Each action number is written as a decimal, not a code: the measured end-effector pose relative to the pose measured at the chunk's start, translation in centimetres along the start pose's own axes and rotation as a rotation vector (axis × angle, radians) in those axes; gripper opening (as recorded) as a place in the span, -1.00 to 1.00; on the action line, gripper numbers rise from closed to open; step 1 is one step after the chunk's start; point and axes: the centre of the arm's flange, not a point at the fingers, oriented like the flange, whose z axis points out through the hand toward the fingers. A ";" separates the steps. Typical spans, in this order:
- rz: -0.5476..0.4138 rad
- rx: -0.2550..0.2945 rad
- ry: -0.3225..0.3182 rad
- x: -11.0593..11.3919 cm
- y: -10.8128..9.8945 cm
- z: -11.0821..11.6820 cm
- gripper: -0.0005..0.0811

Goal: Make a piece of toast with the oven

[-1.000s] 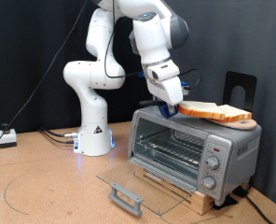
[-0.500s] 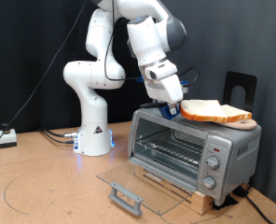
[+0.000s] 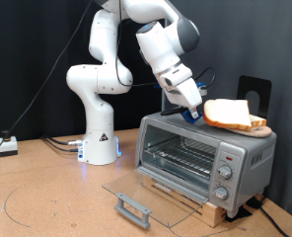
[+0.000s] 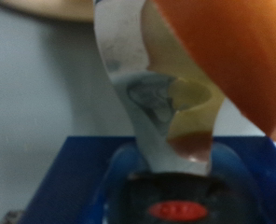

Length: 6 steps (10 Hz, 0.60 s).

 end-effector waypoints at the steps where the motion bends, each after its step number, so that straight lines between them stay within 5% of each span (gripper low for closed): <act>1: 0.022 0.000 0.010 0.2 -0.5 -0.1 -0.02; 6: 0.062 -0.035 -0.016 0.0 0.4 -1.2 -0.02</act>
